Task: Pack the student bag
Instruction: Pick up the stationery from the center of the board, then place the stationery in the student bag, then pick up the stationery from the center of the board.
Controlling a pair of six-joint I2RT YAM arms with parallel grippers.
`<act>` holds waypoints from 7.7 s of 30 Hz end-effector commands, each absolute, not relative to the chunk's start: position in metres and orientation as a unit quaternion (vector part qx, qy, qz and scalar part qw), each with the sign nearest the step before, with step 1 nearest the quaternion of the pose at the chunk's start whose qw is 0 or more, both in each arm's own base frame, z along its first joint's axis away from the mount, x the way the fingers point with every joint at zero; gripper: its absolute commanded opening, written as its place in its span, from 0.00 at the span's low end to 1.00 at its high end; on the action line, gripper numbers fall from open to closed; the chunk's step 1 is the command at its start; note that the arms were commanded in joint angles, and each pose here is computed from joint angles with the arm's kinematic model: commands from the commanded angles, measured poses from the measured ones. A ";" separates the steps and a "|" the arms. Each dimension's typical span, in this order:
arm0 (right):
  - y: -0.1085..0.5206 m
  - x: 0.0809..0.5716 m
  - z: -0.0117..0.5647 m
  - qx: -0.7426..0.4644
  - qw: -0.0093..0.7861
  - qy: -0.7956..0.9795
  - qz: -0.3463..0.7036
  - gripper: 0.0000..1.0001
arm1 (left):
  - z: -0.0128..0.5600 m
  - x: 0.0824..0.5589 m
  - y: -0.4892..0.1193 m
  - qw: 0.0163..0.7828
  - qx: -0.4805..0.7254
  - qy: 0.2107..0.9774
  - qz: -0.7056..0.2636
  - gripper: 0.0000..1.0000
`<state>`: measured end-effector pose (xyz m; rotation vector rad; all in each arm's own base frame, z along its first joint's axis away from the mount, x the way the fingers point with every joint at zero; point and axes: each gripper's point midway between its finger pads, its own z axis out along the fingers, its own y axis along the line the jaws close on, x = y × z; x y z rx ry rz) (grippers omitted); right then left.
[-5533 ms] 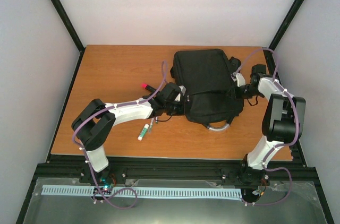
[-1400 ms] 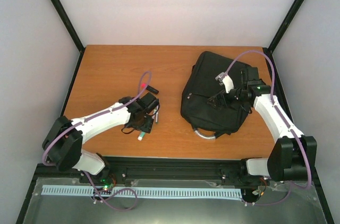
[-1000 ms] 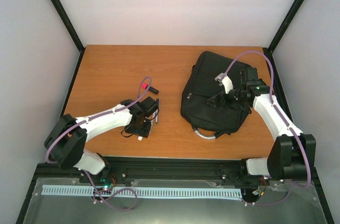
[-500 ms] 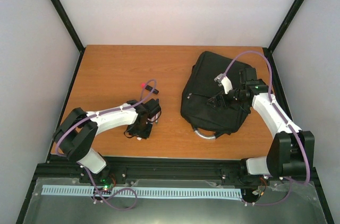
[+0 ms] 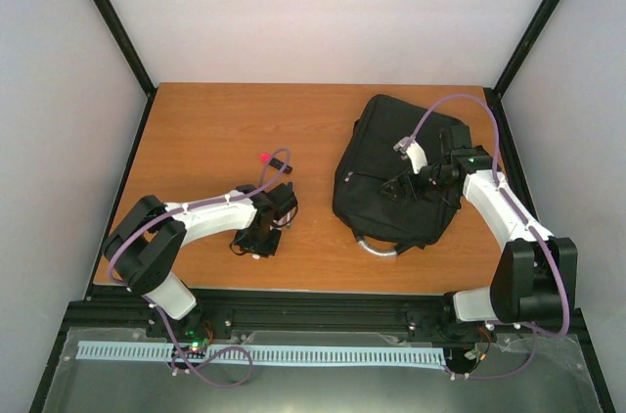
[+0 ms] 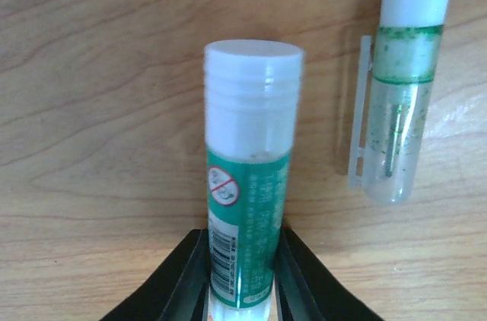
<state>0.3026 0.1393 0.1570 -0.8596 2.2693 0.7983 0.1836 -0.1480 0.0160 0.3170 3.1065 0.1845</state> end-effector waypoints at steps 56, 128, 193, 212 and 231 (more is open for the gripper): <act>0.060 0.340 0.097 -0.405 0.258 0.877 -0.038 0.57 | 0.121 0.212 -0.396 0.072 0.236 0.887 -0.390 0.13; 0.089 0.317 0.139 -0.316 0.338 0.884 0.068 0.03 | 0.108 0.250 -0.470 0.111 0.183 0.859 -0.465 0.01; 0.084 0.309 0.114 -0.329 0.292 0.896 0.064 0.03 | 0.110 0.290 -0.297 0.275 0.099 0.943 -0.156 0.46; 0.086 0.308 0.114 -0.331 0.291 0.895 0.069 0.03 | 0.066 0.370 -0.191 0.198 -0.124 0.970 -0.065 0.57; 0.086 0.307 0.108 -0.336 0.280 0.897 0.071 0.03 | 0.050 0.434 -0.190 0.186 -0.284 0.940 -0.017 0.46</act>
